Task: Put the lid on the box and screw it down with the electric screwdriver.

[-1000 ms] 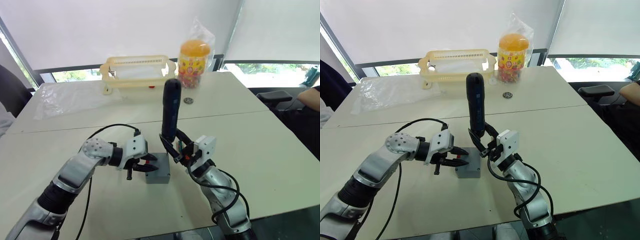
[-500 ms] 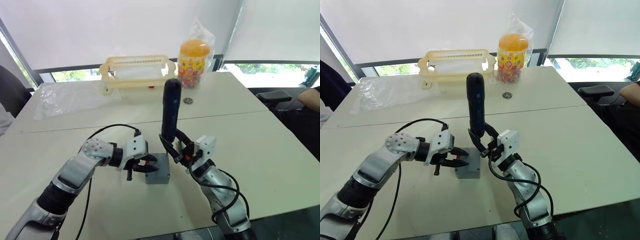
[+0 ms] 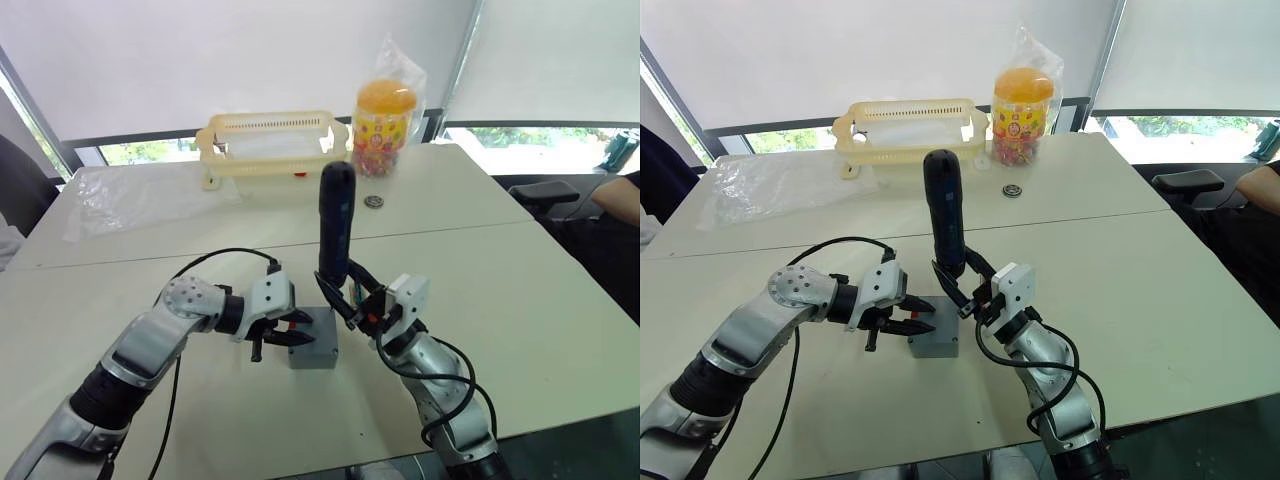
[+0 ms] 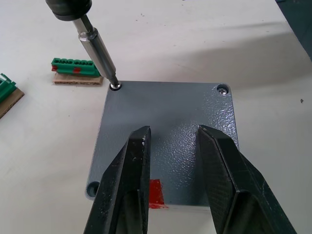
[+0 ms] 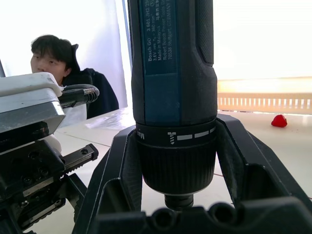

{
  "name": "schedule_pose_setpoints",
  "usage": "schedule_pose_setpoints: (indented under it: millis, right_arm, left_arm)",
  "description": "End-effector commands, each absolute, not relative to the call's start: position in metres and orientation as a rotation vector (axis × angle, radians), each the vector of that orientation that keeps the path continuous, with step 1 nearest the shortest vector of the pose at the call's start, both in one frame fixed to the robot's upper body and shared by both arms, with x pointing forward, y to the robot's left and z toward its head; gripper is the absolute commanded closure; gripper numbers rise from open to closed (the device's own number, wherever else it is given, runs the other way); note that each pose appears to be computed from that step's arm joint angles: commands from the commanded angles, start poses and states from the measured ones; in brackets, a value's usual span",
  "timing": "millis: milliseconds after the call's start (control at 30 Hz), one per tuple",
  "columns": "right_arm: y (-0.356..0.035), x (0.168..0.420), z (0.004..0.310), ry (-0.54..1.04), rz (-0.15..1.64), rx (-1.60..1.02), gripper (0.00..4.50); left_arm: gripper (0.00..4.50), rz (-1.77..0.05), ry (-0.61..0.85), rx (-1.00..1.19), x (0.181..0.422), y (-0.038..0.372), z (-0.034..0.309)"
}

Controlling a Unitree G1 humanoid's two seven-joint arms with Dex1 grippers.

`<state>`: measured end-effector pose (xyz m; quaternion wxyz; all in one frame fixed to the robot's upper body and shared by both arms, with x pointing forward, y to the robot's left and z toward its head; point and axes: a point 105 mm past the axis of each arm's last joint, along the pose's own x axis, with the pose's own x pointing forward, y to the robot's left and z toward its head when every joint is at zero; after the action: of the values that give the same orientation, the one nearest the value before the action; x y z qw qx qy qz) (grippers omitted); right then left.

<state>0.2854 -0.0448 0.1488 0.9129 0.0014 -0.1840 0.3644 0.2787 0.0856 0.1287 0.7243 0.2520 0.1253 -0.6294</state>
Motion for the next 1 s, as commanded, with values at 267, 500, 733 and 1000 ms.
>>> schedule_pose_setpoints:
  millis: [267, 500, 733, 1000]
  right_arm:
    - [-0.0478, 0.2827, 0.0884, -0.134, 0.762, 0.013, 2.78]
    - [-0.0506, 0.2846, 0.0892, -0.138, 0.749, 0.003, 2.78]
    - [-0.0526, 0.2864, 0.09, -0.144, 0.743, -0.015, 2.78]
    - [-0.055, 0.2871, 0.0927, -0.157, 0.738, -0.035, 2.78]
  left_arm:
    - [3.0, -1.377, 0.381, 0.557, 0.275, 0.0951, 0.1086]
    - [3.0, -1.378, 0.38, 0.554, 0.2751, 0.0946, 0.1077]
    - [3.0, -1.381, 0.382, 0.552, 0.2744, 0.0941, 0.1062]
    - [3.0, -1.385, 0.383, 0.55, 0.2742, 0.0931, 0.1049]
